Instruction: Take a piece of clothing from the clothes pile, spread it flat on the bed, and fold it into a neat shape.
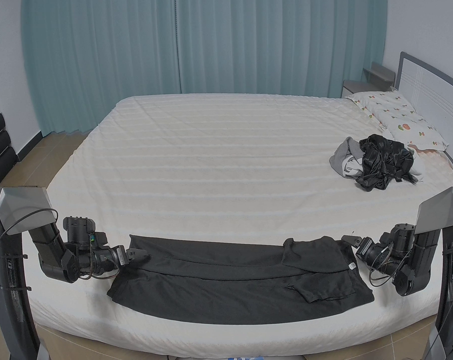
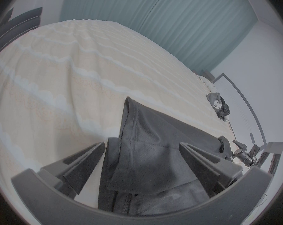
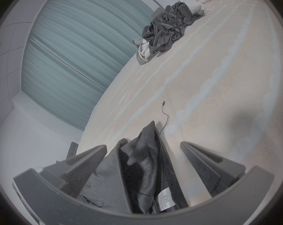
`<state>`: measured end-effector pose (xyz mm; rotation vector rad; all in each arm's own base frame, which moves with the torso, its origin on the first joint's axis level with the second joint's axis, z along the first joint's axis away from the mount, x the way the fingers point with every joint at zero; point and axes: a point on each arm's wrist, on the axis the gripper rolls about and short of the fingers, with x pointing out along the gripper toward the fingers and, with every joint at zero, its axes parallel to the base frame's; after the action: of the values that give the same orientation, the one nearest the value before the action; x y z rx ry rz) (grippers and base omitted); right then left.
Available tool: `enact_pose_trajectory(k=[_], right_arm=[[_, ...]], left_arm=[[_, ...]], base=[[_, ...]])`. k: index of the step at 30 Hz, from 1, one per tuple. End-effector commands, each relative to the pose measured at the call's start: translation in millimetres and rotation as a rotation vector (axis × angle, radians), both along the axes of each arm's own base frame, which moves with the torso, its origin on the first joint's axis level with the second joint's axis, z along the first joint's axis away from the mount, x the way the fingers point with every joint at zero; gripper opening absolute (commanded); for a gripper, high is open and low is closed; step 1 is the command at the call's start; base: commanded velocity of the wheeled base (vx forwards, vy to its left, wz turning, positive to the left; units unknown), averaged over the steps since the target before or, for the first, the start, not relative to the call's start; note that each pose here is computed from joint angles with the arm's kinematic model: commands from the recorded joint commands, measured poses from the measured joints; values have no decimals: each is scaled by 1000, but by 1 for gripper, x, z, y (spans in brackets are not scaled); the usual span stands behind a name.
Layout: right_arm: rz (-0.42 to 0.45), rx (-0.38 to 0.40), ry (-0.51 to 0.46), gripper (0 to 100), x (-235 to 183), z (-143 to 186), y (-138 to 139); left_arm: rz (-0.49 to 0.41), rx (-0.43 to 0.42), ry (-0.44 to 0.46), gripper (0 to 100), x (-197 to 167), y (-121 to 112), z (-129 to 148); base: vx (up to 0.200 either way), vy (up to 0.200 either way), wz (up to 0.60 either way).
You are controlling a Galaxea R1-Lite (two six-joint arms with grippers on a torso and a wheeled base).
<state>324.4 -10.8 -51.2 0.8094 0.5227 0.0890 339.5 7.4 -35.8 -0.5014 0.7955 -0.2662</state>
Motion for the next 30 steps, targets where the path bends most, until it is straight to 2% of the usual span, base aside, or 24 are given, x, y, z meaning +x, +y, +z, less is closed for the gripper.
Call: enact_pose_trajectory(k=[1, 7, 16, 17, 30], right_arm=[[0, 1, -10, 100, 0, 1, 0], [1, 1, -9, 100, 0, 1, 0], [6, 3, -10, 100, 1, 1, 1], [4, 3, -10, 100, 1, 1, 0], [1, 5, -9, 100, 0, 1, 0]], left_arm=[[-31, 4, -9, 100, -4, 1, -3], [-51, 21, -52, 100, -4, 0, -12], [-54, 23, -52, 100, -4, -1, -15], [-54, 21, -53, 0, -4, -1, -14], [-41, 14, -78, 0, -1, 0, -10]], base=[[0, 0, 0], [0, 0, 0], [0, 0, 0], [0, 0, 0], [0, 0, 0]])
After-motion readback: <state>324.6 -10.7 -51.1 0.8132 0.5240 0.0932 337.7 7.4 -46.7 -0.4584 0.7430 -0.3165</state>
